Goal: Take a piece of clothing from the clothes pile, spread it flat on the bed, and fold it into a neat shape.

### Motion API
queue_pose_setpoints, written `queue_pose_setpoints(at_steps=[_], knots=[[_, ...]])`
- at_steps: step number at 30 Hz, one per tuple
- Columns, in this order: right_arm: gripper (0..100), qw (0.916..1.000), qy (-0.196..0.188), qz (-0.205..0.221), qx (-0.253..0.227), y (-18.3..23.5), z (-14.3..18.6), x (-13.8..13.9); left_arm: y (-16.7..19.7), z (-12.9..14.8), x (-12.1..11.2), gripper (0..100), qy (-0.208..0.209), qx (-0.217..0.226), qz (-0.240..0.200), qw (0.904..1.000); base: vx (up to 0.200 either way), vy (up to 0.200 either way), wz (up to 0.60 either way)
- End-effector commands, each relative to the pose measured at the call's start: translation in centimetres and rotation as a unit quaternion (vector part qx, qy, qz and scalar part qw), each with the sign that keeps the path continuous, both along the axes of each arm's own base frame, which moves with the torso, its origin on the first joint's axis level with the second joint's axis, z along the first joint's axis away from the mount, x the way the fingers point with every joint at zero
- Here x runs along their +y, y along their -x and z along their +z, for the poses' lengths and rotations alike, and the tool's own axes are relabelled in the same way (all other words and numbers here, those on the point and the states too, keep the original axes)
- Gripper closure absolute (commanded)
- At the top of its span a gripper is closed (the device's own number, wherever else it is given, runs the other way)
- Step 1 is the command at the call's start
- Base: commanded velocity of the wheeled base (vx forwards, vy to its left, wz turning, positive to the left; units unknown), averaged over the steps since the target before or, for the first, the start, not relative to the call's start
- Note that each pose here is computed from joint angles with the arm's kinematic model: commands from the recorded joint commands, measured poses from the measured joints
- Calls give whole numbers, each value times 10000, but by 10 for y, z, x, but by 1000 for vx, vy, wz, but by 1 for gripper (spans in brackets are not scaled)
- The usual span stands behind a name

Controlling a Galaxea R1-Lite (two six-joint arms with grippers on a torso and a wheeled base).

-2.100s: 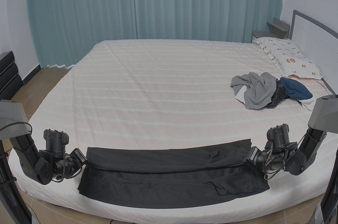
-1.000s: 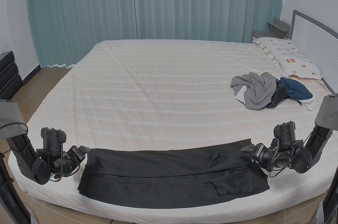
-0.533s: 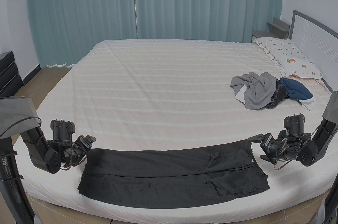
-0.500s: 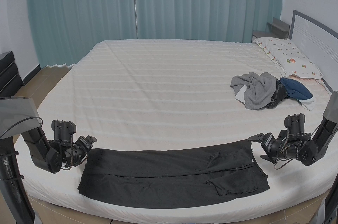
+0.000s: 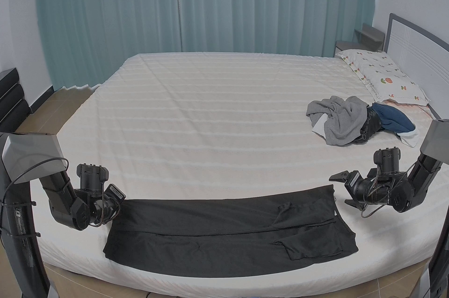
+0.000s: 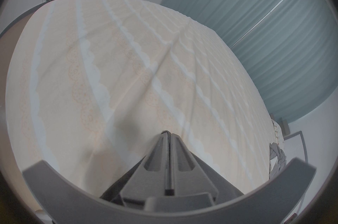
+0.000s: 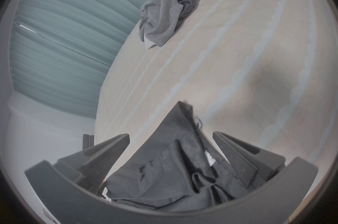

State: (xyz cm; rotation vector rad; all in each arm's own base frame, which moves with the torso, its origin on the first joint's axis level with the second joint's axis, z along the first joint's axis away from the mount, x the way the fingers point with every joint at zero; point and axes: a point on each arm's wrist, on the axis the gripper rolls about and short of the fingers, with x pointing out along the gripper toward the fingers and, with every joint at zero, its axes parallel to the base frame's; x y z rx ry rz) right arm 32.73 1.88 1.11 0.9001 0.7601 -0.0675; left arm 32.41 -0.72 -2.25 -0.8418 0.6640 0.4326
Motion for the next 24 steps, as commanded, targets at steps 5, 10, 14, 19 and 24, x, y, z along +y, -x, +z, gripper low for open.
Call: queue_pose_setpoints(at_steps=[5,10,14,19,24], knots=[[0,9998,11,53,176,-21,-30,5,1,-3,3,100,-15,52,73,10000,0,0,0],[100,9999,55,-62,145,-29,-35,6,1,-4,3,100,-15,60,65,10000,0,0,0],[100,9996,155,-174,148,-33,-40,6,1,-4,2,100,-15,60,58,10000,0,0,0],[100,9994,205,-265,54,-37,-42,6,1,-4,2,100,-21,68,45,10000,0,0,0],[100,9994,192,-287,-36,-37,-41,5,1,-4,1,100,-26,69,32,10000,0,0,0]])
